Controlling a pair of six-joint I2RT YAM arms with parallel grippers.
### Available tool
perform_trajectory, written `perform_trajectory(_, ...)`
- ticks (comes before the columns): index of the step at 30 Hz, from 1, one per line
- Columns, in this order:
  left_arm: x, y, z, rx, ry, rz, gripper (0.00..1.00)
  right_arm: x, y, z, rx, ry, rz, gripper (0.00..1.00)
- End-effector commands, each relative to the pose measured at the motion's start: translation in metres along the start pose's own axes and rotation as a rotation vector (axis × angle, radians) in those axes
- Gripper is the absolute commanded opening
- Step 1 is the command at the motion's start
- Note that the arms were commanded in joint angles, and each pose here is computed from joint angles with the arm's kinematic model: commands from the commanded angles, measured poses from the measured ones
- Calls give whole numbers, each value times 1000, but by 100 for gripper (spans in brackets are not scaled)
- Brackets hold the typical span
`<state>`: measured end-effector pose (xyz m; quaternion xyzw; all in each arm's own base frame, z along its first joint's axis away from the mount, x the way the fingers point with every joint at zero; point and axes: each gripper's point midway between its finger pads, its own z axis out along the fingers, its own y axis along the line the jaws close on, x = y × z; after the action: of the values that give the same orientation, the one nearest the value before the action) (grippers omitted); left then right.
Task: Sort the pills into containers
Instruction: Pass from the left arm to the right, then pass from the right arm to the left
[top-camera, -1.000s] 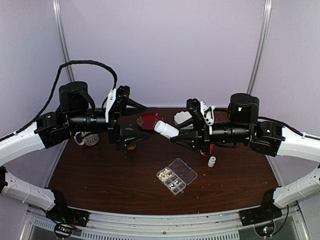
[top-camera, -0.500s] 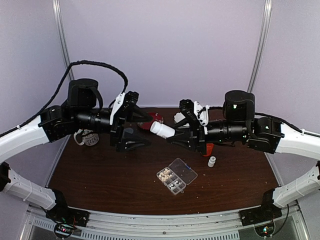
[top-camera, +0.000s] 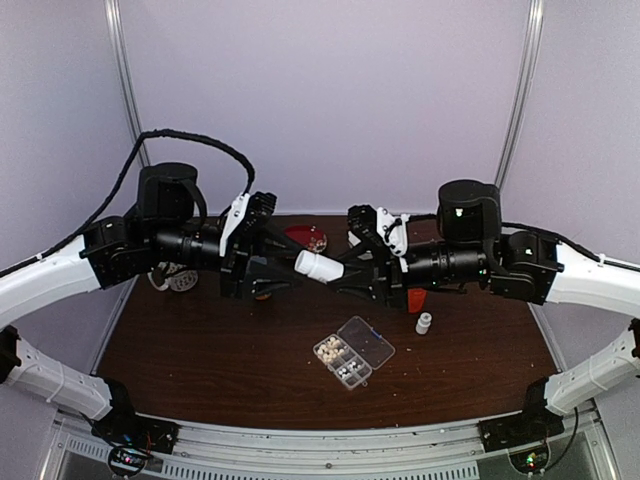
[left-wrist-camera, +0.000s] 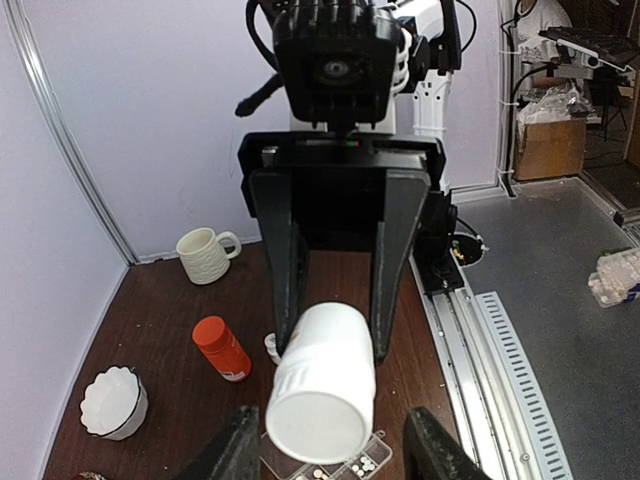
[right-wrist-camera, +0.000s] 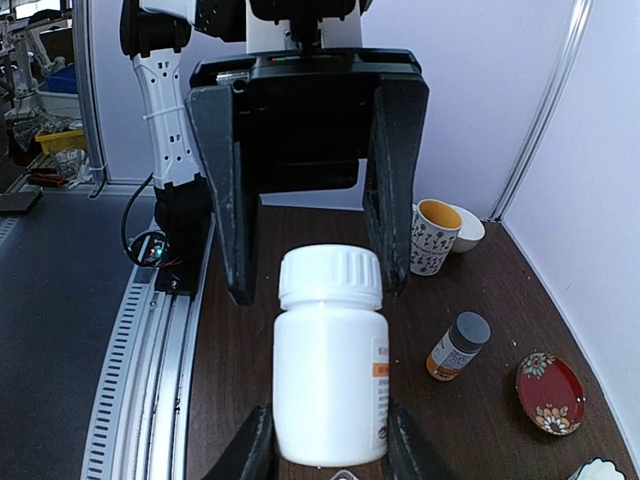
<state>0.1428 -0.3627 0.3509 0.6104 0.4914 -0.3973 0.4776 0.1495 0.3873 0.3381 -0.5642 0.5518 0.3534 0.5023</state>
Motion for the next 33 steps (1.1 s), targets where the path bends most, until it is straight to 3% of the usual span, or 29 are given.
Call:
perform_trajectory(1,-13,-3,-6,5,-54,52,53,-14,-3,0,16,-17,-27,0)
perform_trajectory(5,-14,-5,-7,10,-55,53,54,-11,-3,1,16,-8,-29,0)
perform_trajectory(13,-11,-6,-6,17,-42,56,39,-12,-3,2,21,-7,-27,0)
perform_trajectory(26,-1,-5,-3,12,-4,40,38,-12,-4,3,22,-5,-12,0)
perform_trajectory(30,1,-6,-3,20,6,44,30,-12,-4,4,19,-5,-4,0)
perform_trajectory(33,3,-6,-2,24,15,45,30,-14,-3,6,10,-9,12,0)
